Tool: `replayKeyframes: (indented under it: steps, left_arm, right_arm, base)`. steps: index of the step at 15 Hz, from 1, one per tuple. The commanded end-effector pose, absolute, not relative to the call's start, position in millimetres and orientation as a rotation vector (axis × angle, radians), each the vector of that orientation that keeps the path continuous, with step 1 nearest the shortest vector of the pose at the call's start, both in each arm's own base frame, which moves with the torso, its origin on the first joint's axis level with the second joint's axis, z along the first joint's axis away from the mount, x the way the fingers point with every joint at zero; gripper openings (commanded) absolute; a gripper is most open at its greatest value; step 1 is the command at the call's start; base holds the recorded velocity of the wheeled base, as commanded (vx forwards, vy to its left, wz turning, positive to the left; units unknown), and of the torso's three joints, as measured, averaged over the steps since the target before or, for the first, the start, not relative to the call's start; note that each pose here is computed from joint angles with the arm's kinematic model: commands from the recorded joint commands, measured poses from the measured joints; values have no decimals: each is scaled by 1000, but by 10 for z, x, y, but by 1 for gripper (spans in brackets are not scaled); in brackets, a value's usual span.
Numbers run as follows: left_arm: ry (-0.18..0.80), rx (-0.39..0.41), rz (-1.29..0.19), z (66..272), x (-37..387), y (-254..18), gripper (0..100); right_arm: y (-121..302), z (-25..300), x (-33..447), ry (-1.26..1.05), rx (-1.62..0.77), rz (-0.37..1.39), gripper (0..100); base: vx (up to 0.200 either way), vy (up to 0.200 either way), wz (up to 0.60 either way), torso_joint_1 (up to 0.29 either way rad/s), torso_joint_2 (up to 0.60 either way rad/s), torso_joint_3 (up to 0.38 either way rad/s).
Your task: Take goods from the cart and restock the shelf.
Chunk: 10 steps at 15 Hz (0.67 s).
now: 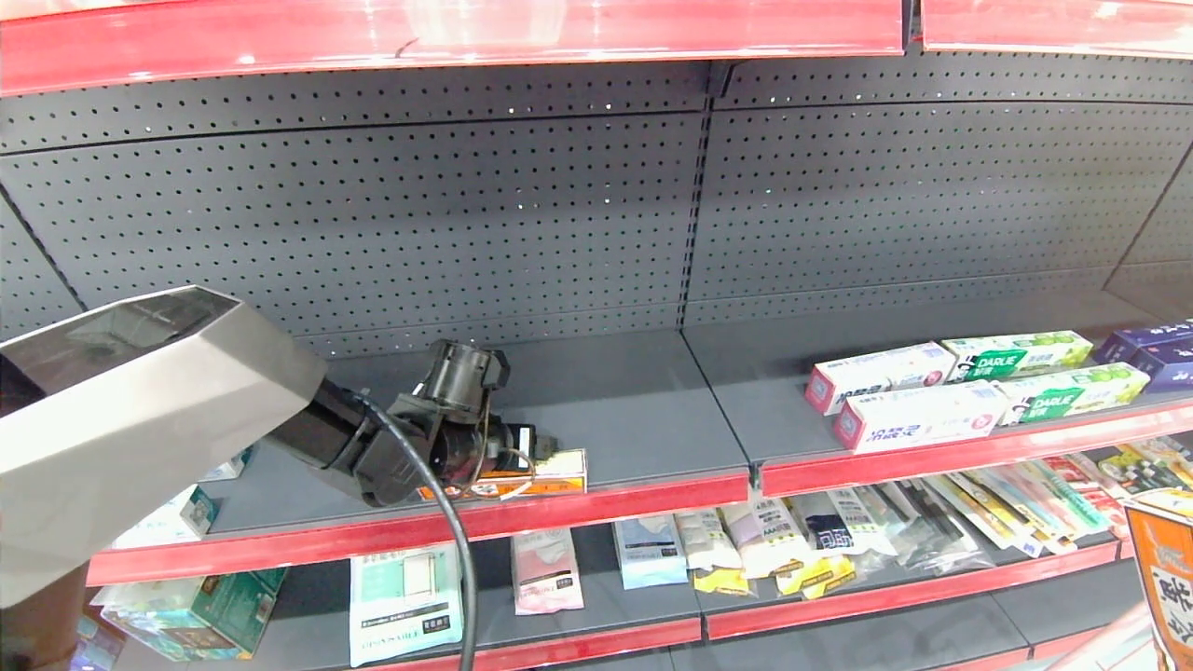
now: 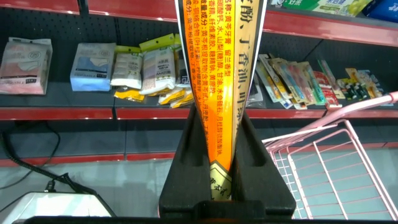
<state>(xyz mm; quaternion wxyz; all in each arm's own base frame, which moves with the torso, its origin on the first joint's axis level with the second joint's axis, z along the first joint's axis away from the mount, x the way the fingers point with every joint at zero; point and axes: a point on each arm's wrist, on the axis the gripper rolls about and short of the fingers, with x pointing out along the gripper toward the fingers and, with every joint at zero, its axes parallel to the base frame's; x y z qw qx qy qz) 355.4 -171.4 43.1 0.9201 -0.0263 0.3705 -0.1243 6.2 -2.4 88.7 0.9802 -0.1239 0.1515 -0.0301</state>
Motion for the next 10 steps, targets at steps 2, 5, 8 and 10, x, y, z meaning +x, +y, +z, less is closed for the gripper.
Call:
replayKeyframes:
  steps: [2,5,8,10]
  left_arm:
    - [763,-54,-244,527,3560,-1708,100]
    - [748,-60,-216,566,3622,-1653,100]
    - [741,-61,-211,580,3632,-1644,100]
    - [735,-61,-214,589,3632,-1650,100]
  right_arm:
    - [-25,888,63,305,-250,-61,0]
    - [-25,888,62,304,-249,-61,0]
    - [-25,888,58,299,-249,-62,0]
    - [-25,888,57,298,-249,-62,0]
  base:
    - [0,0,0,0,0,0]
    - [0,0,0,0,0,0]
    - [0,0,0,0,0,0]
    - [0,0,0,0,0,0]
